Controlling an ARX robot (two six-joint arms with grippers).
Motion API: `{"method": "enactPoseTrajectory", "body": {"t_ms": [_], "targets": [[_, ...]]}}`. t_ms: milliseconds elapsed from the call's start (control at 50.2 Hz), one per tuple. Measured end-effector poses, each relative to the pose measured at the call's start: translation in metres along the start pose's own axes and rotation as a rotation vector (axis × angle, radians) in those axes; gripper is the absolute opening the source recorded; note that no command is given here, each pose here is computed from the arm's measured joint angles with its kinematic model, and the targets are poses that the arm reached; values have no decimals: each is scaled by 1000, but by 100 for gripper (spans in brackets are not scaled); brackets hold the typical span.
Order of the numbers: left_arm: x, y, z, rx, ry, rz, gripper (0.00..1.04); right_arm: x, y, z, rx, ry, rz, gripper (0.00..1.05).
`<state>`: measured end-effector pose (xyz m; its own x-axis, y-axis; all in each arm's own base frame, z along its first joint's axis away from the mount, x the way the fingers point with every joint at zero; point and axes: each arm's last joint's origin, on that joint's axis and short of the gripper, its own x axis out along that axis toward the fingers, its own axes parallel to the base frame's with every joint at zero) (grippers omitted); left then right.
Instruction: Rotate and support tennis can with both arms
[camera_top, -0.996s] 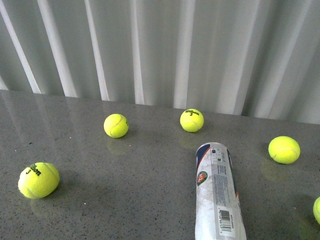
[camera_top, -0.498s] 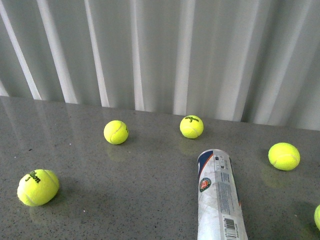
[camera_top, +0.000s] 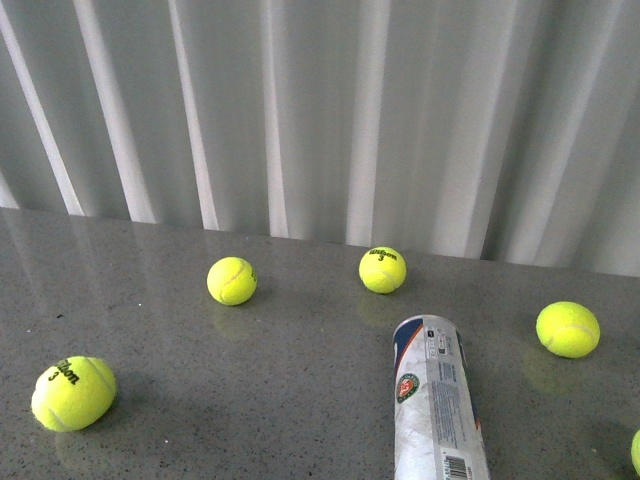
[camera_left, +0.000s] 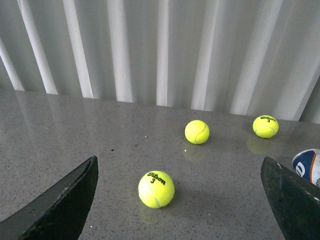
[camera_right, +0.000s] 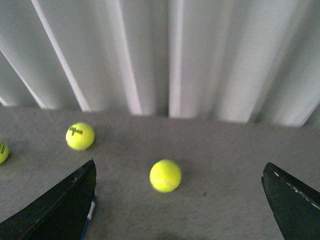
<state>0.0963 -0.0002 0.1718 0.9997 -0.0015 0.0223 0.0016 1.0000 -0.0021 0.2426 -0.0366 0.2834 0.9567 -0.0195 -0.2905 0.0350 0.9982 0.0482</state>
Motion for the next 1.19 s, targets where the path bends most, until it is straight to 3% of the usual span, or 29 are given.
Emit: {"method": "enactPoseTrajectory", "body": {"t_ms": [80,199,358,637,817,1195], "targets": [[0,0,0,0,0,0,98,56,0,4,97,201,50,98],[0,0,0,0,0,0,98,122,23,-6,138,454,100,98],[0,0,0,0,0,0,98,150,64,-39,101,627,182,98],[0,0,0,0,0,0,98,148,122,-99,56,730,293,98],[0,0,0,0,0,0,98,154,133,-129,89,755,308,98],[0,0,0,0,0,0,98,168,140,-153,100,746,298,98]]}}
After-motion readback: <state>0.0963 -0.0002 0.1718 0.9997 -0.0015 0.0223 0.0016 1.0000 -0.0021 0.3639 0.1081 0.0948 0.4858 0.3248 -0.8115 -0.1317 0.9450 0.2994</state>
